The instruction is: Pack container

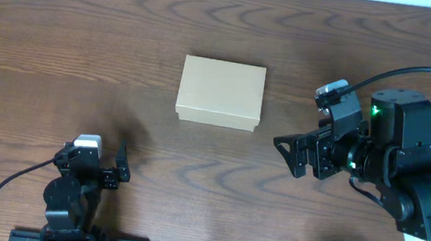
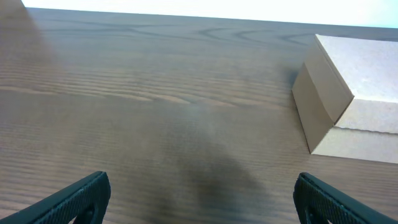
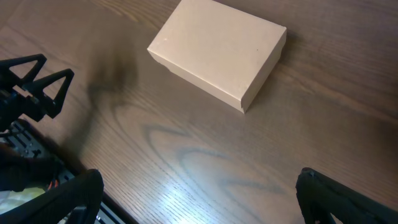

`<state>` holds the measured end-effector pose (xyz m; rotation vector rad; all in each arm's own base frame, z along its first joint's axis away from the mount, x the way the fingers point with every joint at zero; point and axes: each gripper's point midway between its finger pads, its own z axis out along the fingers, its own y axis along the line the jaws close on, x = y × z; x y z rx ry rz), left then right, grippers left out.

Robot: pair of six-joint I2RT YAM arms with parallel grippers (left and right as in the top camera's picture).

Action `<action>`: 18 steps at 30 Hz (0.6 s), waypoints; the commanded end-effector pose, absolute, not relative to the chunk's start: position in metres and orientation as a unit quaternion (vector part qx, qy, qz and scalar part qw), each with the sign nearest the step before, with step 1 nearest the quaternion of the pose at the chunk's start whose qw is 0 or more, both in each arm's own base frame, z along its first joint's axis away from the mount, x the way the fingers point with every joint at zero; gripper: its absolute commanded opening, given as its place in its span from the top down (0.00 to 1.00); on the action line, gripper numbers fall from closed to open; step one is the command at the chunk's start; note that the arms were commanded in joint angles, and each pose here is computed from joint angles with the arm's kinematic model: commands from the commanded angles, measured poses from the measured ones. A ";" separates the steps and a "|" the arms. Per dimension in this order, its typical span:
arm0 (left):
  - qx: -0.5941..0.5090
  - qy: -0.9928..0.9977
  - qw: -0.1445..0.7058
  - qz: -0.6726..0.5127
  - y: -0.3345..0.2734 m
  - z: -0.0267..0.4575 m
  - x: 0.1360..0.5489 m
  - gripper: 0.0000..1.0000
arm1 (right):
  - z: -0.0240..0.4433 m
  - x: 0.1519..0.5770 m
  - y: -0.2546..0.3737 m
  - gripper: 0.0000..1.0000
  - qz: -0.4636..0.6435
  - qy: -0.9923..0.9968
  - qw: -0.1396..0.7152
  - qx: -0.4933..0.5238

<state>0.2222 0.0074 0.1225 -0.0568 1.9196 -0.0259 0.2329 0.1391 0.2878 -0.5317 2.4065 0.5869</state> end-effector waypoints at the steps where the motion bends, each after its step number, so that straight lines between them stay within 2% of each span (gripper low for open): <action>1: -0.029 0.821 0.569 -0.026 0.004 0.115 0.223 0.05 | 0.292 0.233 0.141 0.01 0.221 0.903 0.305 -0.206; 18: -0.030 0.822 0.568 -0.026 0.005 0.115 0.223 0.05 | 0.292 0.233 0.141 0.01 0.221 0.903 0.305 -0.206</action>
